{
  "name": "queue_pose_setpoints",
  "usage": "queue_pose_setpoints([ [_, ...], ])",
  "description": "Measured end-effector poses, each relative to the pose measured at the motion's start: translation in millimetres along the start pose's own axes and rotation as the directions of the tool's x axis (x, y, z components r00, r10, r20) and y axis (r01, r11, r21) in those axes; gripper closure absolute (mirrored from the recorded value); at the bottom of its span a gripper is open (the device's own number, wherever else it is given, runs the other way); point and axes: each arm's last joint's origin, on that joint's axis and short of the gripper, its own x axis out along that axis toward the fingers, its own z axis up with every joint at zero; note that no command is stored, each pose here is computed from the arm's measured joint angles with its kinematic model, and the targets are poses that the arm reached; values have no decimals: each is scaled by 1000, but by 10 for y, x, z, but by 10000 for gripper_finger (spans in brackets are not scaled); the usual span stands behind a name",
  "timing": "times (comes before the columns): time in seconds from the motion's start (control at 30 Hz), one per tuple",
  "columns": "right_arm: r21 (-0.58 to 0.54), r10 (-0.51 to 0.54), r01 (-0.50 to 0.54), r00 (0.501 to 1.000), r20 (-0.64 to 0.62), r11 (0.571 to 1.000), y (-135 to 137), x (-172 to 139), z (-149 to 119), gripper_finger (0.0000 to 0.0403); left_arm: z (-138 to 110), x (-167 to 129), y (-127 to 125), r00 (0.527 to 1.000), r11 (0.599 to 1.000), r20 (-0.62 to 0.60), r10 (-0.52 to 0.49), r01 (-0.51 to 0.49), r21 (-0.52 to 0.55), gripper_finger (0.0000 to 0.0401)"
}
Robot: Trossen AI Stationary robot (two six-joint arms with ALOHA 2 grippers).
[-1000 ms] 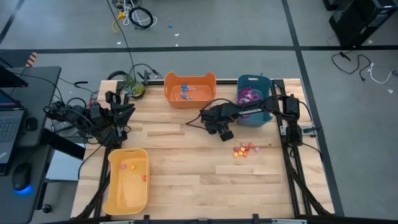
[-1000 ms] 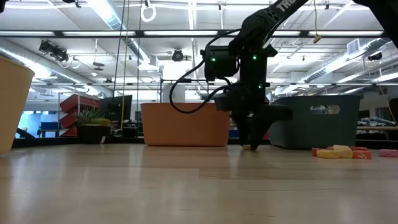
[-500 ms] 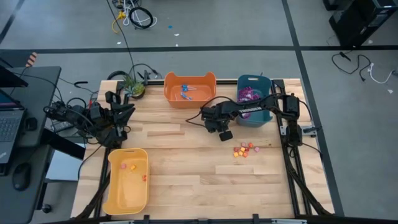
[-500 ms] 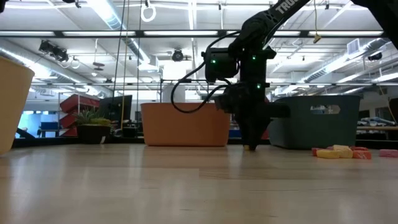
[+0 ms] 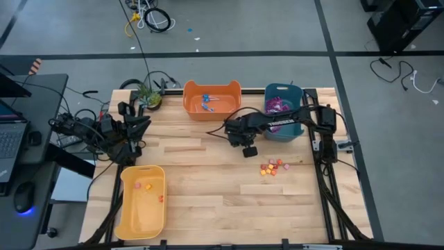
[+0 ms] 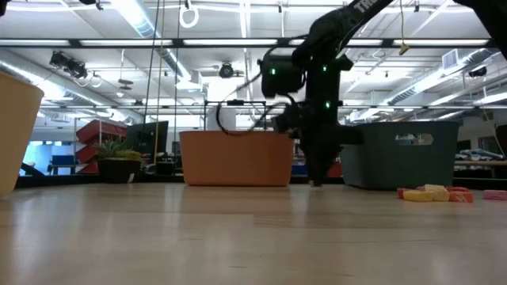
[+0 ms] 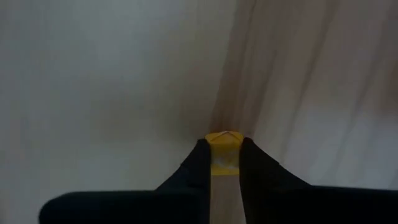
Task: Sort candy
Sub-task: Put the yellow candy into the yellow bin
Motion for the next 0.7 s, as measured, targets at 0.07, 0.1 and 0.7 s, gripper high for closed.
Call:
queue_pose_setpoints([
  [0.07,6,-18,18,998,56,1000,40,-101,44,361,-6,0,-2,1000,1000,-5,-2,2,3,334],
  [0.1,7,-27,27,996,86,1000,66,-151,68,361,-10,0,-4,1000,1000,-9,-3,3,6,334],
  [0.7,102,-106,43,629,770,994,696,-829,782,361,-41,0,-15,999,1000,-35,-13,14,19,334],
])
